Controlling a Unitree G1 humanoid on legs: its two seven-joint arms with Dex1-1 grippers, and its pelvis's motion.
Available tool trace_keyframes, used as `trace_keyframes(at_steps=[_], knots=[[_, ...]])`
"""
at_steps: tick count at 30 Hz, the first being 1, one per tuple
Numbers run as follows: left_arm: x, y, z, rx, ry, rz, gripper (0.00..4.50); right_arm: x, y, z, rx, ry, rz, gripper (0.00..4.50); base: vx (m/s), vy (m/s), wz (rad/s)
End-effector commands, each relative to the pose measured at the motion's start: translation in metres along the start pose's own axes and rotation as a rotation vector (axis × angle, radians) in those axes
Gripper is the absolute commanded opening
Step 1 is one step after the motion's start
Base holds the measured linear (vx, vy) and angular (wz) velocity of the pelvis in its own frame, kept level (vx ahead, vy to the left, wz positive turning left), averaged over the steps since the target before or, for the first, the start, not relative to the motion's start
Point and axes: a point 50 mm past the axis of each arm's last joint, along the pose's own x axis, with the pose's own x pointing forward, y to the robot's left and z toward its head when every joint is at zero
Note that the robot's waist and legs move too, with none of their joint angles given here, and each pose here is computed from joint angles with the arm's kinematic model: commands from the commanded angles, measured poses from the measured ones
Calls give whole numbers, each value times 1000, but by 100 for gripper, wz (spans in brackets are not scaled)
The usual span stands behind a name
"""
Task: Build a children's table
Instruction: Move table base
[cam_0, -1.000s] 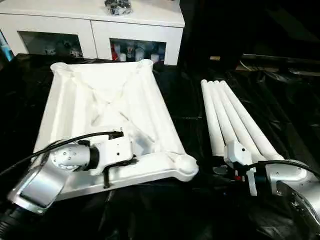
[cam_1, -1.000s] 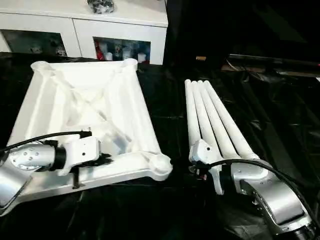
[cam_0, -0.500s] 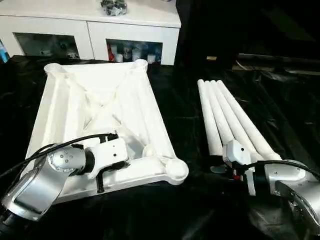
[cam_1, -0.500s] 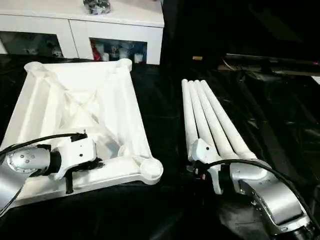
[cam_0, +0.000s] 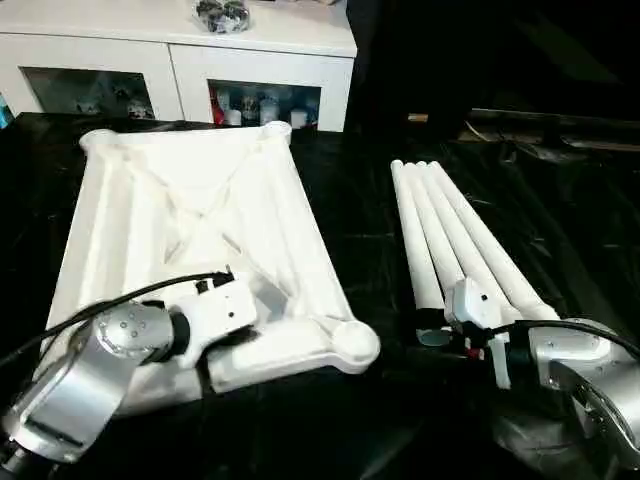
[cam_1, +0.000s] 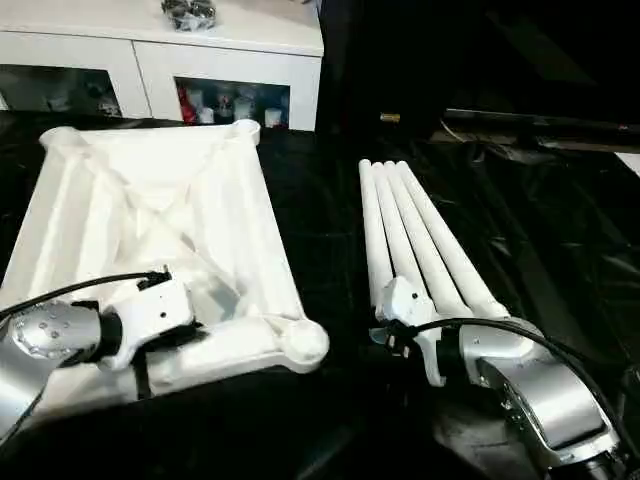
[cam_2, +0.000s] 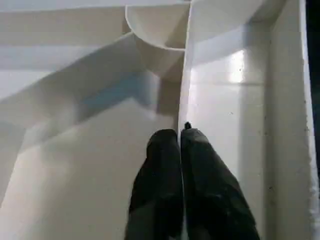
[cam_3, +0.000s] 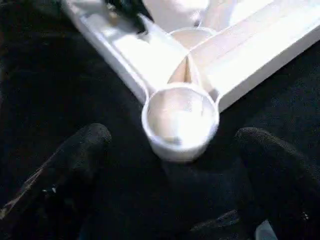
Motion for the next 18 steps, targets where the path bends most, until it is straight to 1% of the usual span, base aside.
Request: trace_keyframes(at_steps=[1, 4, 5, 6, 7, 8, 9, 10, 11, 13, 14, 15, 17, 18], knots=[[-5, 5, 1, -11, -1, 37, 54, -1, -4, 10, -31, -12, -27, 450, 0, 0, 0], [-8, 9, 7, 5, -40, 63, 93, -1, -5, 18, -27, -47, -30, 450, 0, 0, 0], [-11, 11, 12, 2, -79, 66, 93, -2, -6, 25, -19, -82, -41, 450, 0, 0, 0], [-12, 11, 14, 5, -86, 69, 94, -2, -6, 26, -16, -89, -43, 450, 0, 0, 0], [-16, 15, 17, 11, -106, 80, 98, -3, -7, 31, -10, -119, -52, 450, 0, 0, 0], [-17, 16, 17, 11, -108, 82, 109, -3, -7, 32, -9, -125, -54, 450, 0, 0, 0], [-19, 17, 18, 13, -114, 84, 132, -3, -8, 34, -8, -139, -64, 450, 0, 0, 0], [-23, 20, 19, 8, -136, 85, 134, -2, -11, 37, -5, -155, -105, 450, 0, 0, 0], [-27, 23, 21, -7, -169, 90, 134, 0, -21, 40, -1, -165, -206, 450, 0, 0, 0], [-31, 26, 23, -24, -206, 98, 140, 3, -32, 43, 5, -171, -321, 450, 0, 0, 0], [-32, 27, 25, -30, -237, 108, 154, 5, -39, 44, 29, -163, -393, 450, 0, 0, 0], [-33, 31, 38, -50, -363, 131, 168, 11, -61, 44, 156, -138, -611, 450, 0, 0, 0], [-32, 32, 42, -56, -404, 136, 178, 13, -64, 43, 202, -129, -650, 450, 0, 0, 0], [-31, 31, 45, -63, -431, 134, 199, 14, -66, 43, 219, -121, -669, 450, 0, 0, 0]])
